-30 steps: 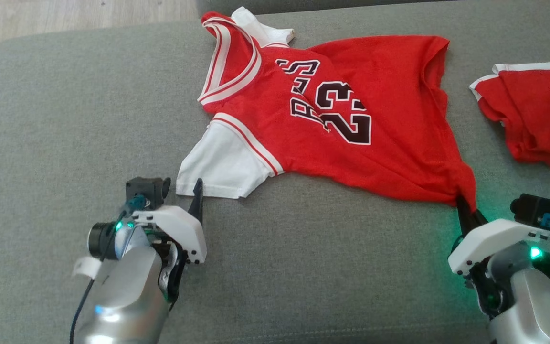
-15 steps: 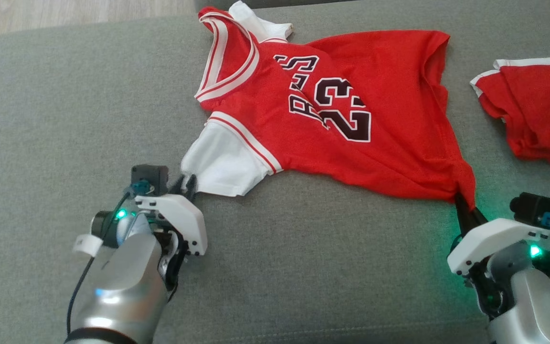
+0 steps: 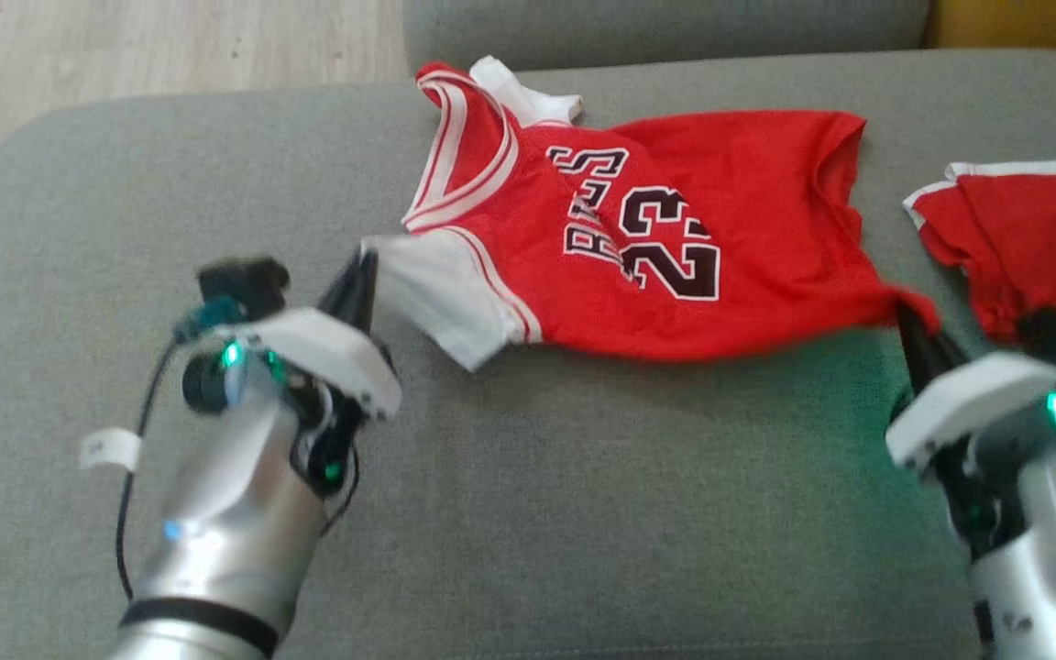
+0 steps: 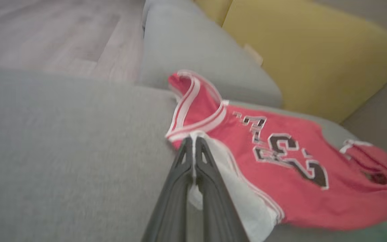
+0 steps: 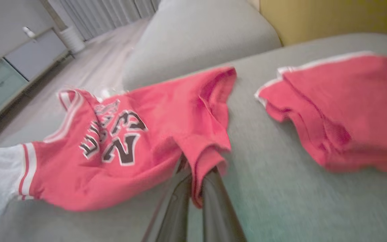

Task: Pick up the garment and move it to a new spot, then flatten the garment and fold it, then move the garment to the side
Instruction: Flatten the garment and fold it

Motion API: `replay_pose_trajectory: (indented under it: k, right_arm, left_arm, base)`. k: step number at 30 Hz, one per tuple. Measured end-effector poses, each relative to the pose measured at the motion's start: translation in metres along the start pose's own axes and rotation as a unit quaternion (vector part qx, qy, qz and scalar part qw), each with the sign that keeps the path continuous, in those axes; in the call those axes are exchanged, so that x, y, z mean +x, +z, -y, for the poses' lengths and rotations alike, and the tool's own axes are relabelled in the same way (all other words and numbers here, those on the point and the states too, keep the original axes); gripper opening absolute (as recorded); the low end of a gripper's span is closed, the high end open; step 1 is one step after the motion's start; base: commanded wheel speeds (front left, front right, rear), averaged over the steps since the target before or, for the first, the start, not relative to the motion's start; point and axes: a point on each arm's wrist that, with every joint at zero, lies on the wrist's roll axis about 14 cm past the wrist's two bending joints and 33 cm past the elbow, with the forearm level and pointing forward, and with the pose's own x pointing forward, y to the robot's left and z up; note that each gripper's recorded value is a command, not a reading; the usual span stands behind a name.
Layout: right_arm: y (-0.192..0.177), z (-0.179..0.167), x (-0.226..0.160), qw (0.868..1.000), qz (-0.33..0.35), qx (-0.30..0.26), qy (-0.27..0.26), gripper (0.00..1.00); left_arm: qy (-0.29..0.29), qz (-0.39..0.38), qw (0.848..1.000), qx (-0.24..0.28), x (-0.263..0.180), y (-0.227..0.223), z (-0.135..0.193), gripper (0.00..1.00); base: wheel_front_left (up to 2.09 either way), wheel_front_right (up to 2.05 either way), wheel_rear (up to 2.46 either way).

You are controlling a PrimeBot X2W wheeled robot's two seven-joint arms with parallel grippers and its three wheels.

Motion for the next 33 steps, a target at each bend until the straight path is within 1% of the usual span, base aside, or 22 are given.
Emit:
replay_pose_trajectory:
  k: [3, 6, 9, 10, 13, 15, 20, 22, 25, 28, 31, 33]
  right_arm:
    - [0.048, -0.021, 0.003, 0.998, 0.051, -0.021, 0.035, 0.0]
    - [0.091, -0.042, -0.002, 0.992, 0.098, -0.032, 0.07, 0.0]
    - [0.127, -0.062, -0.013, 0.984, 0.139, -0.039, 0.1, 0.0]
    - [0.127, -0.062, -0.013, 0.984, 0.139, -0.039, 0.1, 0.0]
    - [0.155, -0.078, -0.028, 0.976, 0.172, -0.059, 0.12, 0.0]
    - [0.171, -0.088, -0.038, 0.97, 0.19, -0.072, 0.133, 0.0]
    - [0.209, -0.108, -0.068, 0.954, 0.243, -0.084, 0.158, 0.0]
    - [0.218, -0.11, -0.078, 0.95, 0.254, -0.084, 0.16, 0.0]
    - [0.225, -0.112, -0.088, 0.949, 0.26, -0.076, 0.163, 0.0]
    - [0.215, -0.114, -0.083, 0.955, 0.236, -0.063, 0.166, 0.0]
    - [0.204, -0.11, -0.069, 0.962, 0.21, -0.057, 0.163, 0.0]
    - [0.199, -0.105, -0.055, 0.968, 0.191, -0.039, 0.157, 0.0]
  left_arm:
    - [-0.019, 0.074, 0.997, -0.014, 0.005, 0.054, 0.013, 0.0]
    - [-0.04, 0.148, 0.988, -0.034, 0.0, 0.11, 0.025, 0.0]
    - [-0.06, 0.215, 0.974, -0.044, -0.013, 0.159, 0.036, 0.0]
    - [-0.06, 0.215, 0.974, -0.044, -0.013, 0.159, 0.036, 0.0]
    - [-0.076, 0.274, 0.958, -0.044, -0.034, 0.201, 0.047, 0.0]
    - [-0.087, 0.314, 0.944, -0.056, -0.051, 0.229, 0.054, 0.0]
    - [-0.103, 0.395, 0.91, -0.07, -0.097, 0.287, 0.067, 0.0]
    - [-0.108, 0.415, 0.901, -0.065, -0.114, 0.304, 0.072, 0.0]
    - [-0.115, 0.423, 0.897, -0.056, -0.128, 0.317, 0.08, 0.0]
    - [-0.113, 0.419, 0.9, -0.044, -0.13, 0.321, 0.079, 0.0]
    - [-0.093, 0.398, 0.912, -0.033, -0.115, 0.313, 0.065, 0.0]
    - [-0.076, 0.376, 0.923, -0.03, -0.096, 0.304, 0.052, 0.0]
  base:
    - [0.0, 0.0, 0.0]
    - [0.0, 0.0, 0.0]
    - [0.0, 0.0, 0.0]
    - [0.0, 0.0, 0.0]
    - [0.0, 0.0, 0.0]
    - [0.0, 0.0, 0.0]
    - [0.0, 0.0, 0.0]
    - [0.0, 0.0, 0.0]
    - [0.0, 0.0, 0.0]
    - [0.0, 0.0, 0.0]
    - [0.0, 0.0, 0.0]
    - [0.0, 0.0, 0.0]
